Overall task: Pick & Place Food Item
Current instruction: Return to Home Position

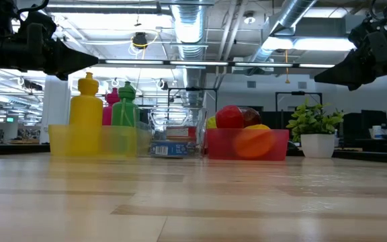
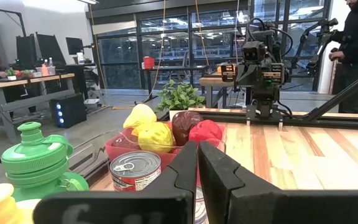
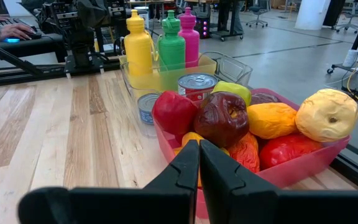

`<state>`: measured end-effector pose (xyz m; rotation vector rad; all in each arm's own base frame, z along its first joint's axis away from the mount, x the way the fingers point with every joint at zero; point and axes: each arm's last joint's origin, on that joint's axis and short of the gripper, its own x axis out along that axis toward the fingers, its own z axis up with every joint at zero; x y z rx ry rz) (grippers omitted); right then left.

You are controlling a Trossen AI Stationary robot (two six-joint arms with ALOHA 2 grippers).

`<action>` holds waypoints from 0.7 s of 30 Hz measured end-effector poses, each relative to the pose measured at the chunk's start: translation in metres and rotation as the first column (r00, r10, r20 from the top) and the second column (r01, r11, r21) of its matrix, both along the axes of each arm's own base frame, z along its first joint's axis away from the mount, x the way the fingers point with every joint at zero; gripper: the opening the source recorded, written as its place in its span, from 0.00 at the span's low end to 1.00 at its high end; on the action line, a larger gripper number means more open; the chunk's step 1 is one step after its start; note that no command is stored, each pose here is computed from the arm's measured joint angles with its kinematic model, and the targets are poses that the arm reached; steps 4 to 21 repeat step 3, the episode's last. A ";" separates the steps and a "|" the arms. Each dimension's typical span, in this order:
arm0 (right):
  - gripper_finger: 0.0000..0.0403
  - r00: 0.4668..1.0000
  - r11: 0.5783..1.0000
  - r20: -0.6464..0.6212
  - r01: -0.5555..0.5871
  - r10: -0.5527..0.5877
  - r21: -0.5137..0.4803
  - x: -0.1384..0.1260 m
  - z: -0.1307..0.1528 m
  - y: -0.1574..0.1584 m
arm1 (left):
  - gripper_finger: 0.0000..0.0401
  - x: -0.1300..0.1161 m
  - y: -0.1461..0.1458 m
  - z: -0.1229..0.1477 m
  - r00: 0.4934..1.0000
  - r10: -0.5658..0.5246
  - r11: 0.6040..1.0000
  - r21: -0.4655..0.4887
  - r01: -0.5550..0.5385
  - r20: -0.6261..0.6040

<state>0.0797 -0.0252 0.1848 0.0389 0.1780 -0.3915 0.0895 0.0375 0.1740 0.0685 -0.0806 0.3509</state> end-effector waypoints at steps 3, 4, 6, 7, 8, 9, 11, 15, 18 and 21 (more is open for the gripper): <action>0.02 1.000 1.000 0.000 0.000 0.000 0.000 0.000 0.000 0.000 | 0.01 0.000 0.000 0.000 1.000 0.000 1.000 0.000 0.000 0.000; 0.02 1.000 1.000 0.000 0.000 0.000 0.000 0.000 0.000 0.000 | 0.01 0.000 0.000 0.000 1.000 0.000 1.000 0.000 0.000 0.000; 0.02 1.000 1.000 0.000 0.000 0.000 0.000 0.000 0.000 0.000 | 0.01 0.000 0.000 0.000 1.000 0.000 1.000 0.000 0.000 0.000; 0.02 1.000 1.000 0.000 0.000 0.000 0.000 0.000 0.000 0.000 | 0.01 0.000 0.000 0.000 1.000 0.000 1.000 0.000 0.000 0.000; 0.02 1.000 1.000 0.000 0.000 0.000 0.000 0.000 0.000 0.000 | 0.01 0.000 0.000 0.000 1.000 0.000 1.000 0.000 0.000 0.000; 0.02 1.000 1.000 0.000 0.000 0.000 0.000 0.000 0.000 0.000 | 0.01 0.000 0.000 0.000 1.000 0.000 1.000 0.000 0.000 0.000; 0.02 1.000 1.000 0.000 0.000 0.000 0.000 0.000 0.000 0.000 | 0.01 0.000 0.000 0.000 1.000 0.000 1.000 0.000 0.000 0.000; 0.02 1.000 1.000 0.000 0.000 0.000 0.000 0.000 0.000 0.000 | 0.01 0.000 0.000 0.000 1.000 0.000 1.000 0.000 0.000 0.000; 0.02 1.000 1.000 0.000 0.000 0.000 0.000 0.000 0.000 0.000 | 0.01 0.000 0.000 0.000 1.000 0.000 1.000 0.000 0.000 0.000; 0.02 1.000 1.000 0.000 0.000 0.000 0.000 0.000 0.000 0.000 | 0.01 0.000 0.000 0.000 1.000 0.000 1.000 0.000 0.000 0.000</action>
